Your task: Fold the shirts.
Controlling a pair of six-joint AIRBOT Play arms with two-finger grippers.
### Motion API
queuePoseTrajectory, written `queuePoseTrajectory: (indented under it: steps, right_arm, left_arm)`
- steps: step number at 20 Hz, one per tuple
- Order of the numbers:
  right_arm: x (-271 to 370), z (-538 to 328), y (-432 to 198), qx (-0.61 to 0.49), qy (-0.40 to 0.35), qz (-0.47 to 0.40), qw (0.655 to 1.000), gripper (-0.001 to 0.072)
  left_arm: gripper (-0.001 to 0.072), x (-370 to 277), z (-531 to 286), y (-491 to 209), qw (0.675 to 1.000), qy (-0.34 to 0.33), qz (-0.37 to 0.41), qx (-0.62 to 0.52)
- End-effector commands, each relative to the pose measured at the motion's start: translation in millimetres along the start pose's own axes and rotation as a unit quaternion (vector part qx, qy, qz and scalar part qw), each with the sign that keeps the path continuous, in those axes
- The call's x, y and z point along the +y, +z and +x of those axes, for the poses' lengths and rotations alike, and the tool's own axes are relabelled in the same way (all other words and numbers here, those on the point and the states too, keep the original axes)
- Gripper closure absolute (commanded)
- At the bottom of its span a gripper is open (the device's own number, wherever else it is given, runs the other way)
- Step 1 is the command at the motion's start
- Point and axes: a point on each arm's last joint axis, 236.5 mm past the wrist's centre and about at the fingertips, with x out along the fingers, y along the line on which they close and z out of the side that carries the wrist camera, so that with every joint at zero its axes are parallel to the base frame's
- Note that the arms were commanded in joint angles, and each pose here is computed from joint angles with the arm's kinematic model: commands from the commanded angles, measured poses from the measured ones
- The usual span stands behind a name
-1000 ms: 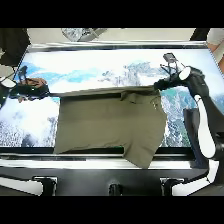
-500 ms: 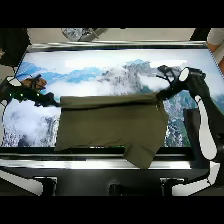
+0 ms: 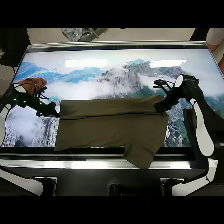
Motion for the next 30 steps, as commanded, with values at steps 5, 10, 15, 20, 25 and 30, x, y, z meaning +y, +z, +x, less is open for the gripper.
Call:
queuePoseTrajectory:
  steps: [5, 10, 15, 20, 25, 30]
  right_arm:
    - [-6, -34, -24, 0.001, 0.032, 0.038, 0.999, 0.0246]
    - [-27, -70, -106, 0.027, 0.058, 0.105, 0.992, 0.0246]
    - [7, -41, -135, 0.008, 0.076, 0.100, 0.992, 0.0246]
    - [18, -35, -145, 0.024, 0.092, 0.098, 0.991, 0.0247]
    - [18, -43, -147, 0.018, 0.082, 0.091, 0.992, 0.0249]
    - [62, -17, -191, 0.053, 0.126, 0.092, 0.986, 0.0215]
  left_arm:
    - [0.0273, 4, -33, -11, 1.000, -0.011, -0.025, -0.003]
    - [0.0273, 23, -35, -92, 0.996, 0.020, -0.074, 0.050]
    - [0.0274, 21, 45, -190, 0.990, 0.003, -0.106, 0.089]
    - [0.0319, 23, 65, -199, 0.990, -0.004, -0.111, 0.083]
    - [0.0668, 32, 66, -181, 0.993, 0.012, -0.109, 0.044]
    - [0.0683, 32, 66, -181, 0.994, 0.012, -0.097, 0.042]
